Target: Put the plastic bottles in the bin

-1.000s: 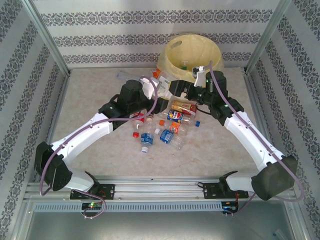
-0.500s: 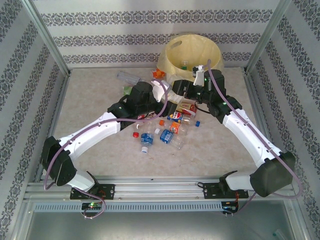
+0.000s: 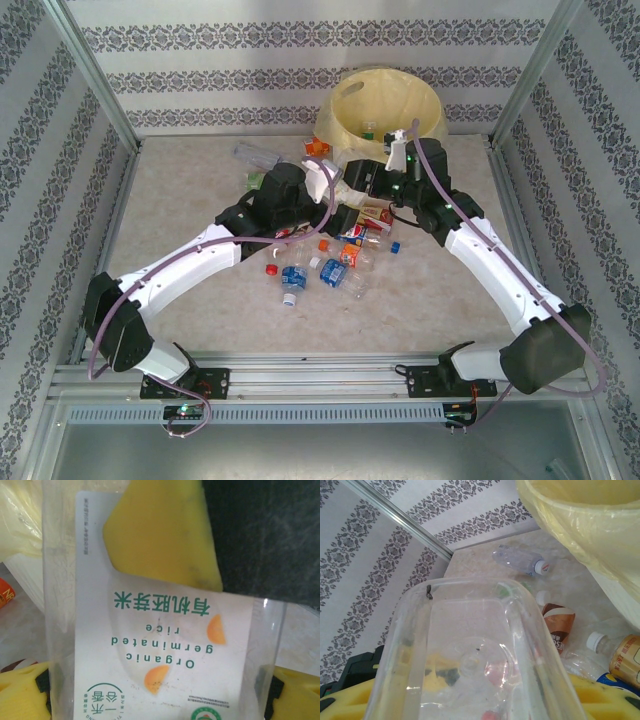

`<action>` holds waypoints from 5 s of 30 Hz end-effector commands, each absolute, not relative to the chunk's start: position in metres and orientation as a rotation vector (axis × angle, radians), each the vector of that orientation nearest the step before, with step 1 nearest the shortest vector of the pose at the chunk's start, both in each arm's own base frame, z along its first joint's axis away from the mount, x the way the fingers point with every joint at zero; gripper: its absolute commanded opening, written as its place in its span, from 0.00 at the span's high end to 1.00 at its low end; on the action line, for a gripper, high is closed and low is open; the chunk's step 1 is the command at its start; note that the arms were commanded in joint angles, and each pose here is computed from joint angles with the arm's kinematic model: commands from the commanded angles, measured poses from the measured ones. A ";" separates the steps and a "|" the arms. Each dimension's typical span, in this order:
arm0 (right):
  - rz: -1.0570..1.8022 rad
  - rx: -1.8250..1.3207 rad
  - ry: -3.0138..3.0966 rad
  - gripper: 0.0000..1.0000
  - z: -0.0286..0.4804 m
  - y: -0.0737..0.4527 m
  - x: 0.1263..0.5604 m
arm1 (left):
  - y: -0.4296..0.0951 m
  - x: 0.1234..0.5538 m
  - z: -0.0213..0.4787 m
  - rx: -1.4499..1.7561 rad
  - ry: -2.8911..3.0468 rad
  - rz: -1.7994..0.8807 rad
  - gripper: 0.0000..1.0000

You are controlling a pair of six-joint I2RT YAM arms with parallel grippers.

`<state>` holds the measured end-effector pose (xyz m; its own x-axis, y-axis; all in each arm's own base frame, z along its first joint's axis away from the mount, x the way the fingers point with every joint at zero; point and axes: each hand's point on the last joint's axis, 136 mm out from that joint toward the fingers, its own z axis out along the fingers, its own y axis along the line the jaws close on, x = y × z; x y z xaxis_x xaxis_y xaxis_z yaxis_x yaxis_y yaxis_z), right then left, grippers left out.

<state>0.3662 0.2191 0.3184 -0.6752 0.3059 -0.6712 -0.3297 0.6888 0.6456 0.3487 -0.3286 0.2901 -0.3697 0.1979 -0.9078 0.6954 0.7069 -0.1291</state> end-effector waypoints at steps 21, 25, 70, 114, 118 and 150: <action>0.655 -0.093 1.734 0.56 0.471 0.158 0.416 | -0.174 0.371 0.302 -0.009 1.809 -0.187 0.00; 0.508 -0.081 1.708 0.56 0.484 0.141 0.441 | -0.169 0.366 0.303 -0.016 1.796 -0.188 0.00; 0.333 -0.170 2.019 0.20 0.383 0.071 0.548 | -0.097 0.358 0.268 -0.315 1.868 -0.047 0.01; 0.343 -0.730 2.485 0.04 0.132 0.242 0.255 | -0.101 0.372 0.178 -0.690 2.170 -0.285 0.01; 0.336 -0.779 2.547 0.07 0.114 0.249 0.249 | -0.100 0.371 0.176 -0.690 2.174 -0.275 0.01; 0.117 -0.711 2.801 0.33 0.027 0.245 0.237 | -0.084 0.366 0.169 -0.742 2.169 -0.207 0.01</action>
<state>0.2353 0.2453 0.0231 -0.8496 -0.4694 -0.2403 -0.4907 0.8706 0.0345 0.3680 -0.0947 0.1697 -0.5132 -0.5571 -0.6528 -0.3997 0.8283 -0.3926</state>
